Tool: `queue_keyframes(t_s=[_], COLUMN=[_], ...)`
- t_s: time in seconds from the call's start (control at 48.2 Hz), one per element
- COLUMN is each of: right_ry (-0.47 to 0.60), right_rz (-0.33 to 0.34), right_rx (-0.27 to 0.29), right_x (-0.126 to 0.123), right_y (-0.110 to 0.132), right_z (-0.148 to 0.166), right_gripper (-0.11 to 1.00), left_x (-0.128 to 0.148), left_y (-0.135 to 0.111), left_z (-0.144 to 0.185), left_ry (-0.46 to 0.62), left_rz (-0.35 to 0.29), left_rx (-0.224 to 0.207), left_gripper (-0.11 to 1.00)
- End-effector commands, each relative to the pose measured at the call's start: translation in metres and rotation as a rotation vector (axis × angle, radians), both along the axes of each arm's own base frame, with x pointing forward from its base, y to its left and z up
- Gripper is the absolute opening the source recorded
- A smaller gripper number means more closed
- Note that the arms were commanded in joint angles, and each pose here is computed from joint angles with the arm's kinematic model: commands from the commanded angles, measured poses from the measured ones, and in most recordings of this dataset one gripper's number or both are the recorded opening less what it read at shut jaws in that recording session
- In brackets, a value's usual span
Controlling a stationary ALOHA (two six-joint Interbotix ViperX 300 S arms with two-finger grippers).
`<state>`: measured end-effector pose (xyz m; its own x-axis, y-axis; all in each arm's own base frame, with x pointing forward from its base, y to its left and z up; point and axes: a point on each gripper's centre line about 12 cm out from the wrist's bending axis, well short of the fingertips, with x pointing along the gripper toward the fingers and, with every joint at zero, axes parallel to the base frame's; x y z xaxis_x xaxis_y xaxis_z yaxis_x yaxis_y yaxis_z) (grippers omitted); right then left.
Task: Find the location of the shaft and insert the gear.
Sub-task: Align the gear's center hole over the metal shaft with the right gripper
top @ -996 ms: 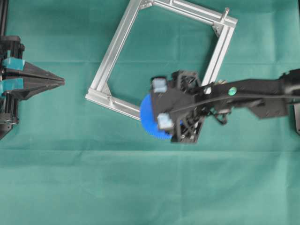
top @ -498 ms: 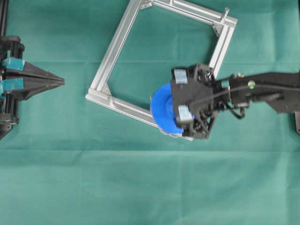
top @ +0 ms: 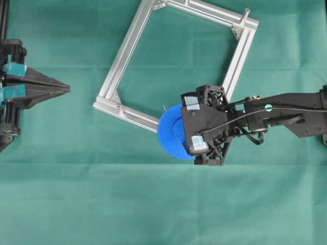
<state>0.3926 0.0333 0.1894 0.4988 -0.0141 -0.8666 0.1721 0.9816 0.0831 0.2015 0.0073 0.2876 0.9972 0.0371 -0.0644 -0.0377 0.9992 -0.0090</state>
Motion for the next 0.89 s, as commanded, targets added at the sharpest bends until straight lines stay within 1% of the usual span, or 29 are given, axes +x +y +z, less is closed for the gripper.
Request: queue_keyframes(t_s=[0.0,0.249,0.872], right_ry=[-0.035,-0.021,-0.006], right_rz=[0.002,-0.021,-0.023], right_rx=[-0.006,-0.016,-0.013], right_x=[0.004,0.001,-0.003], right_y=[-0.001,-0.013,-0.013], right_z=[0.011,0.005,-0.001], right_gripper=[0.68,0.68,0.68], left_x=[0.002,0.002,0.002], left_y=[0.001,0.001,0.001], left_z=[0.009,0.009,0.009], left_ry=[-0.023,-0.022,-0.023], left_rz=[0.003,0.003,0.003], left_rx=[-0.001,-0.002,-0.001], left_gripper=[0.01,0.01,0.01])
